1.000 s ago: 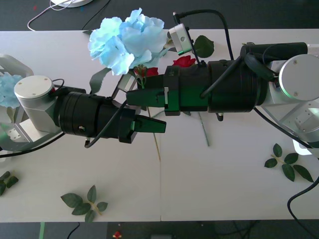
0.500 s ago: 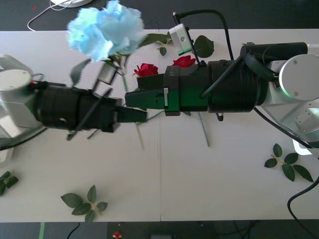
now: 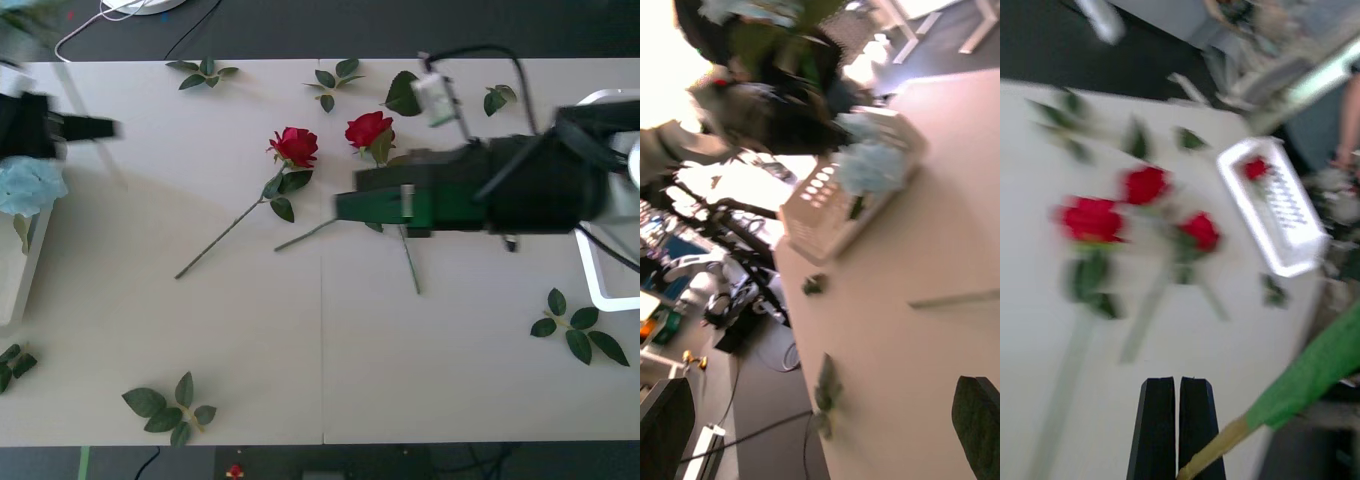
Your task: Place the red flowers into the right box and the blue flowers into the left box. If a person shows an open palm, hand one flower to the person first, then continue sorting.
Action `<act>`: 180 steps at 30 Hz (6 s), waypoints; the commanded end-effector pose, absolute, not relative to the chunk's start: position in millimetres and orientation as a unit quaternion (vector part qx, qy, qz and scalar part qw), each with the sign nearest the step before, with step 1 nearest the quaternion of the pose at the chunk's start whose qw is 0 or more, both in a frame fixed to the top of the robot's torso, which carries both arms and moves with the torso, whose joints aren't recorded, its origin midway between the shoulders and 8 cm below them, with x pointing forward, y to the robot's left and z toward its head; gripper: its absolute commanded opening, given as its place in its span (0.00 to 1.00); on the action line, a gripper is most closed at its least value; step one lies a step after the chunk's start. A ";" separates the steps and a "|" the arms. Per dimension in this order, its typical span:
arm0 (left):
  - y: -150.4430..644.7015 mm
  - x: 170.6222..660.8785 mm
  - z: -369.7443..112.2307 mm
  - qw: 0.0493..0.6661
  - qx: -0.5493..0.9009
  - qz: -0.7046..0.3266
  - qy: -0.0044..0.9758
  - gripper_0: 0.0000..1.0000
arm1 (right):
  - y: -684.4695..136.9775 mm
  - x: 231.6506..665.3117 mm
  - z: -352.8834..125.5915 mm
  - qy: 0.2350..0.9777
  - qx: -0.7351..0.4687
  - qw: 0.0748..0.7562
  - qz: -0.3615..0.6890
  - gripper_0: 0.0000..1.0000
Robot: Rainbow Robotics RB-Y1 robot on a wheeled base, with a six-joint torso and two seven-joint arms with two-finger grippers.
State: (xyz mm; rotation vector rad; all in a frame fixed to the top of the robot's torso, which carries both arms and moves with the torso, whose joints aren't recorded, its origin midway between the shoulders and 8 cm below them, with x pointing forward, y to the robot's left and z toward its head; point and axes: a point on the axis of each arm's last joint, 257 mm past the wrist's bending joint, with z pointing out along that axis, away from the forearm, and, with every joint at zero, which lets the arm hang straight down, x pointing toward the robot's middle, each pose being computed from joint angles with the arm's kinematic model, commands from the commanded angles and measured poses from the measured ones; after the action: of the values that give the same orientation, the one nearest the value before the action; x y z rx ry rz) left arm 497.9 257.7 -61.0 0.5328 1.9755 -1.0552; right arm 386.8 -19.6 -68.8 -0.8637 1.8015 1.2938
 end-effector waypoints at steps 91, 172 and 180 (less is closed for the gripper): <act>646.4 471.2 -213.8 0.448 -0.049 -0.015 0.893 1.00 | -54.8 591.4 -276.8 0.789 0.528 0.218 0.228 0.00; 161.6 596.9 -156.4 0.308 0.365 0.008 0.879 1.00 | -156.3 547.1 -283.9 0.924 0.226 0.299 0.075 1.00; 131.9 590.7 -182.0 0.300 0.387 0.014 0.872 1.00 | -147.6 576.7 -290.7 0.915 0.230 0.322 0.078 1.00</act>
State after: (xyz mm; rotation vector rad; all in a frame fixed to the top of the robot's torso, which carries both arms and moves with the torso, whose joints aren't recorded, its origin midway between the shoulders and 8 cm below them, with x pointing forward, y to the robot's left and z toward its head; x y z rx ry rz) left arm 582.4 168.8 -201.4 1.0661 2.3617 0.0409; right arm 556.1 -171.4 -312.6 0.6891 2.4412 0.1795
